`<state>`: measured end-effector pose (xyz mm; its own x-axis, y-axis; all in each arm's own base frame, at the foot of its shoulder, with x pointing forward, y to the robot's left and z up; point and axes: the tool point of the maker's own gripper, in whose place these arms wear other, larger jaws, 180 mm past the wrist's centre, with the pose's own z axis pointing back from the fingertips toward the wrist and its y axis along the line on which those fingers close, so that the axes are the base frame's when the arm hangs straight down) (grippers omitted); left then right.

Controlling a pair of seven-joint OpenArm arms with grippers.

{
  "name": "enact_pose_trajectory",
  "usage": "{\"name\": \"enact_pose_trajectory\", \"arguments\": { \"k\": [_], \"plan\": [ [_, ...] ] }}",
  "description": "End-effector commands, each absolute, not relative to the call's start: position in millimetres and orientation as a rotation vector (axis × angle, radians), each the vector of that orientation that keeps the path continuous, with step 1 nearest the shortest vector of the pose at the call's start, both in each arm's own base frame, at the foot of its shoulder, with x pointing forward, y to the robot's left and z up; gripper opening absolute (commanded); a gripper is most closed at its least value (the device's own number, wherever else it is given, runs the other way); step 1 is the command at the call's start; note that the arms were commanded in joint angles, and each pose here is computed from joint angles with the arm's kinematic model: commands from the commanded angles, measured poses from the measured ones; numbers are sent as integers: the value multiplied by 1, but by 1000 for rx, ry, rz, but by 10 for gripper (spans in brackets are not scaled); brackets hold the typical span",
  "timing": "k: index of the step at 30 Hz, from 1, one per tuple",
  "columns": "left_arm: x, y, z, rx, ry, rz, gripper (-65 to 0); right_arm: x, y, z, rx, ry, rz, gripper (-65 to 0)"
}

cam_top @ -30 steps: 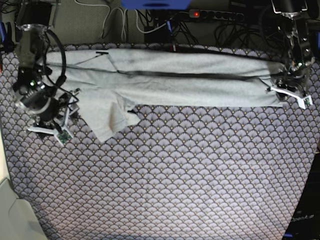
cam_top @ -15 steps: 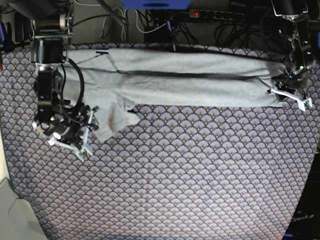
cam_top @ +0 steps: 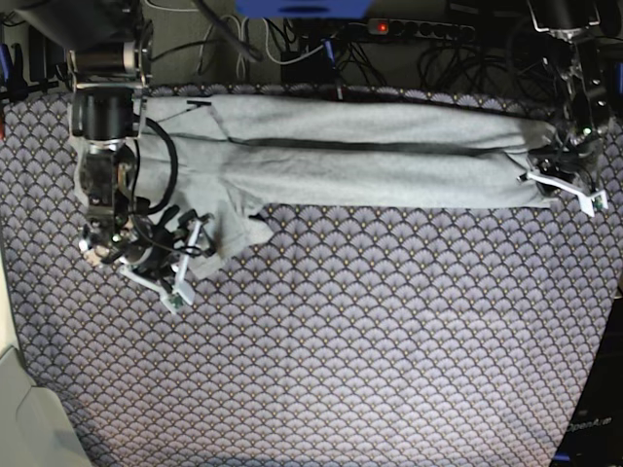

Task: Fold the T-shirt properly
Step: 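Move the right gripper to the hanging sleeve beside the fold, then grasp the sleeve with the right gripper and tuck it onto the fold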

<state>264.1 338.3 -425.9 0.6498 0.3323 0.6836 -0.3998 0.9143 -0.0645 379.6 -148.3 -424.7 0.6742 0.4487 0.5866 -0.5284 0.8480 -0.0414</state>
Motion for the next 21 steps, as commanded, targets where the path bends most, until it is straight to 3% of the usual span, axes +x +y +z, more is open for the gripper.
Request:
{"name": "enact_pose_trajectory", "arguments": {
  "k": [1, 13, 15, 21],
  "plan": [
    [267, 338, -422, 89, -758, 405, -402, 388, -152, -416, 119, -647, 553, -229],
    [267, 338, -421, 89, -760, 405, -402, 383, -153, -420, 120, -630, 554, -252],
    [267, 338, -421, 89, -760, 405, -402, 381, -153, -423, 122, -623, 553, -301],
    [268, 338, -421, 87, -760, 406, -403, 372, -153, -430, 127, -605, 552, -528]
  ]
}}
